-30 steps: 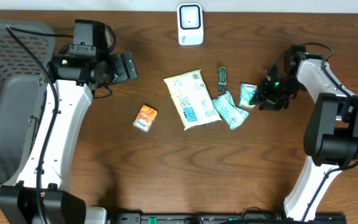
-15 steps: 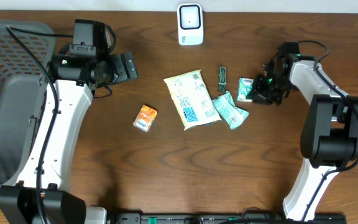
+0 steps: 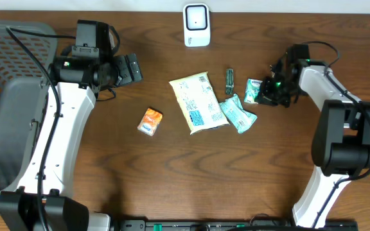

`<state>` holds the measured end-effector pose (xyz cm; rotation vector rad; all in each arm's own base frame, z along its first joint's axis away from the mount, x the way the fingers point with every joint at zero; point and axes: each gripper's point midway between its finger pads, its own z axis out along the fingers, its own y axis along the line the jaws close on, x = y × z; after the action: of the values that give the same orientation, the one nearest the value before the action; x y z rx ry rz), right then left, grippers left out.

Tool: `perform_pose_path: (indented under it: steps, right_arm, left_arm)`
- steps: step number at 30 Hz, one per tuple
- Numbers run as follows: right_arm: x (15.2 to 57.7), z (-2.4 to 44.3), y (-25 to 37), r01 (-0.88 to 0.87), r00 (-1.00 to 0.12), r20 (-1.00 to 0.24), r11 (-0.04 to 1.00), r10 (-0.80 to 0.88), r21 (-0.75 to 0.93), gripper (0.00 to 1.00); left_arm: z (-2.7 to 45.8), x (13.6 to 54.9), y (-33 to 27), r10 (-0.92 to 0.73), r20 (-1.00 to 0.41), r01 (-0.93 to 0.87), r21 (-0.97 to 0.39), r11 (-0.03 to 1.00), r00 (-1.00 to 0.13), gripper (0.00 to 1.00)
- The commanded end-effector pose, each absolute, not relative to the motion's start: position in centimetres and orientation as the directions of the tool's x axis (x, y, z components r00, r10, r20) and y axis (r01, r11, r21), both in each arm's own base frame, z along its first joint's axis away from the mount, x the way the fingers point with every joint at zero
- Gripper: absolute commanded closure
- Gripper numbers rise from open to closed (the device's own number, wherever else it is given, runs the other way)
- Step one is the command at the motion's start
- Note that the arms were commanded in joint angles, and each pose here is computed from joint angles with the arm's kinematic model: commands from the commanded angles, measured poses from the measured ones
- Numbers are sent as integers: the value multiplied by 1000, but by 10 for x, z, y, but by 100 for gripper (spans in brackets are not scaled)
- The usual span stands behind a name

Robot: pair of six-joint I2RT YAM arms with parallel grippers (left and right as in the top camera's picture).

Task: Scan the item barcode

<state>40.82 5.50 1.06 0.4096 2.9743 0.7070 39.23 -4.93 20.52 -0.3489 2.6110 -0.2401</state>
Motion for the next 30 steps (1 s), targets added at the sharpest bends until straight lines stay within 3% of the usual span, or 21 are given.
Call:
perform_pose_path:
  steps: [1,6,15,18,21,26,30]
  right_arm:
    - [400,24,83,48,-994,-39,743,100,668,99]
    - [393,72,101,-147,-984,-180,574,1,806,99]
    - [378,102,98,-223,-970,-242,550,-39,805,99]
    - [375,98,94,-200,-975,-217,585,-41,786,99]
    - [377,72,72,-84,-992,-125,733,1,675,99]
    - [381,57,71,47,-995,-45,813,89,581,66]
    - [385,48,75,142,-986,-6,852,168,503,64]
  left_arm:
    - [205,394,-51,-286,-444,-196,-237,952,-849,2]
    - [205,394,-51,-286,-444,-196,-237,952,-849,2]
    - [205,394,-51,-286,-444,-196,-237,952,-849,2]
    - [205,394,-51,-286,-444,-196,-237,952,-849,2]
    - [205,394,-51,-286,-444,-196,-237,952,-849,2]
    - [205,394,-51,-286,-444,-196,-237,952,-849,2]
    - [205,394,-51,-286,-444,-196,-237,951,-849,2]
